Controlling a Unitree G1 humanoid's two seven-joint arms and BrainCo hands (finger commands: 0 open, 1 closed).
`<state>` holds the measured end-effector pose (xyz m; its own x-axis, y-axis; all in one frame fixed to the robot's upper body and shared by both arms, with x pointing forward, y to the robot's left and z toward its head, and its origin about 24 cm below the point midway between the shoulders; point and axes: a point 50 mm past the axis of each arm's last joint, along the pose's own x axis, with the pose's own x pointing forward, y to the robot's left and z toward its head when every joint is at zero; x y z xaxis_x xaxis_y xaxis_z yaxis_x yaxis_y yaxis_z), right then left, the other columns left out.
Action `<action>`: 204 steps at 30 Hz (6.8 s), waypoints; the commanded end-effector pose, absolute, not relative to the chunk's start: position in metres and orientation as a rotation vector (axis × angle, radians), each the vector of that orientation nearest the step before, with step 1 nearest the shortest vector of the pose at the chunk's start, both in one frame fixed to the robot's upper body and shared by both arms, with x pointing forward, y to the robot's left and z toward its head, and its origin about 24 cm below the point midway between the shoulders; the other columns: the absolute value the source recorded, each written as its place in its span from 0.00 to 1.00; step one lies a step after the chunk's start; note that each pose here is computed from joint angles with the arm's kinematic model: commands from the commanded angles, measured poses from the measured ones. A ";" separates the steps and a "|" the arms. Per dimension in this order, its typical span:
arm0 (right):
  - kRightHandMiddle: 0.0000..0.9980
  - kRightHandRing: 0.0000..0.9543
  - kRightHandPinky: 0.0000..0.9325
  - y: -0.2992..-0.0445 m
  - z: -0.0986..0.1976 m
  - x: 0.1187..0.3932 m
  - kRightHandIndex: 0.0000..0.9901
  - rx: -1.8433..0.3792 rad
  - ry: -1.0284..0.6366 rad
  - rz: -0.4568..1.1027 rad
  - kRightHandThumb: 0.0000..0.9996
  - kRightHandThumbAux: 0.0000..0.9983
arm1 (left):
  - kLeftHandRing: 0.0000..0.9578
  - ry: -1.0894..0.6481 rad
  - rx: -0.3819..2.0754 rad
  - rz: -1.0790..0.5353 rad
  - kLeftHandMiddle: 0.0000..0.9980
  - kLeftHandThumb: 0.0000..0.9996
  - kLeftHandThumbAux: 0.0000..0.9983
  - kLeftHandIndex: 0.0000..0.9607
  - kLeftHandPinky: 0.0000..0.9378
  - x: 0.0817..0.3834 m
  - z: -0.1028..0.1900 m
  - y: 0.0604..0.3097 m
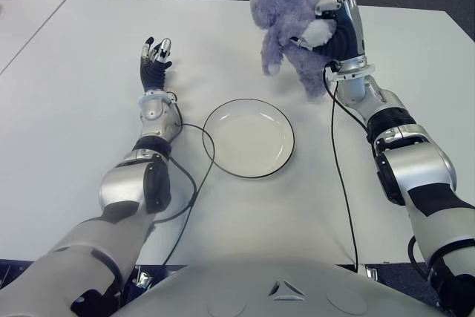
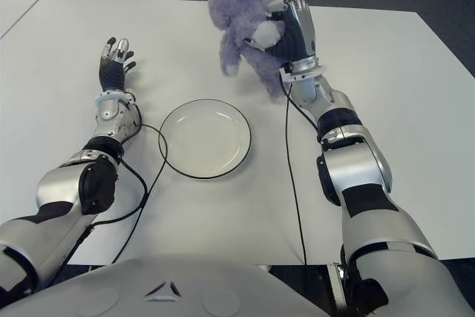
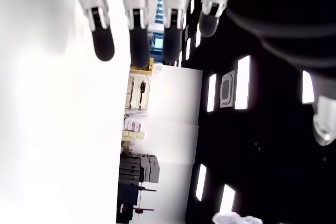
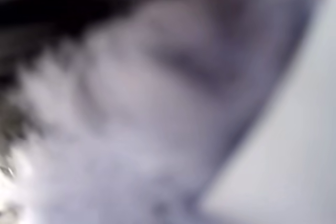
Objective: Put the doll into the plate.
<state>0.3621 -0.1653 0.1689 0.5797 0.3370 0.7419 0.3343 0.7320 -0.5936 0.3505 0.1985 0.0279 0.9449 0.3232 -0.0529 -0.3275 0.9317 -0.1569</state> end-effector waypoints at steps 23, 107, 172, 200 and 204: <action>0.89 0.92 0.93 -0.128 0.187 0.330 0.82 -0.585 -1.294 0.154 0.33 0.87 | 0.24 0.531 -0.342 0.434 0.21 0.00 0.53 0.11 0.27 0.268 -0.081 0.194; 0.81 0.88 0.90 -0.111 0.078 0.311 0.43 -0.949 -0.690 0.866 0.69 0.73 | 0.29 0.563 -0.245 0.405 0.24 0.00 0.54 0.10 0.32 0.271 -0.081 0.184; 0.00 0.04 0.19 -0.131 0.052 0.363 0.00 -1.304 -0.249 0.628 0.19 0.46 | 0.30 0.573 -0.211 0.395 0.25 0.00 0.54 0.08 0.32 0.273 -0.080 0.179; 0.00 0.00 0.00 -0.119 0.039 0.311 0.00 -1.182 -0.830 0.339 0.21 0.46 | 0.31 0.567 -0.244 0.403 0.26 0.00 0.54 0.08 0.34 0.271 -0.082 0.180; 0.00 0.00 0.00 -0.119 0.034 0.303 0.00 -1.156 -0.904 0.277 0.21 0.45 | 0.31 0.571 -0.229 0.399 0.26 0.00 0.54 0.08 0.33 0.271 -0.081 0.180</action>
<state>0.3346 -0.1217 0.0709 0.6864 0.5729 0.4479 0.2165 0.4270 -0.8780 0.3515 0.2002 0.0265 0.9308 0.3527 -0.0961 -0.3646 0.9151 -0.1724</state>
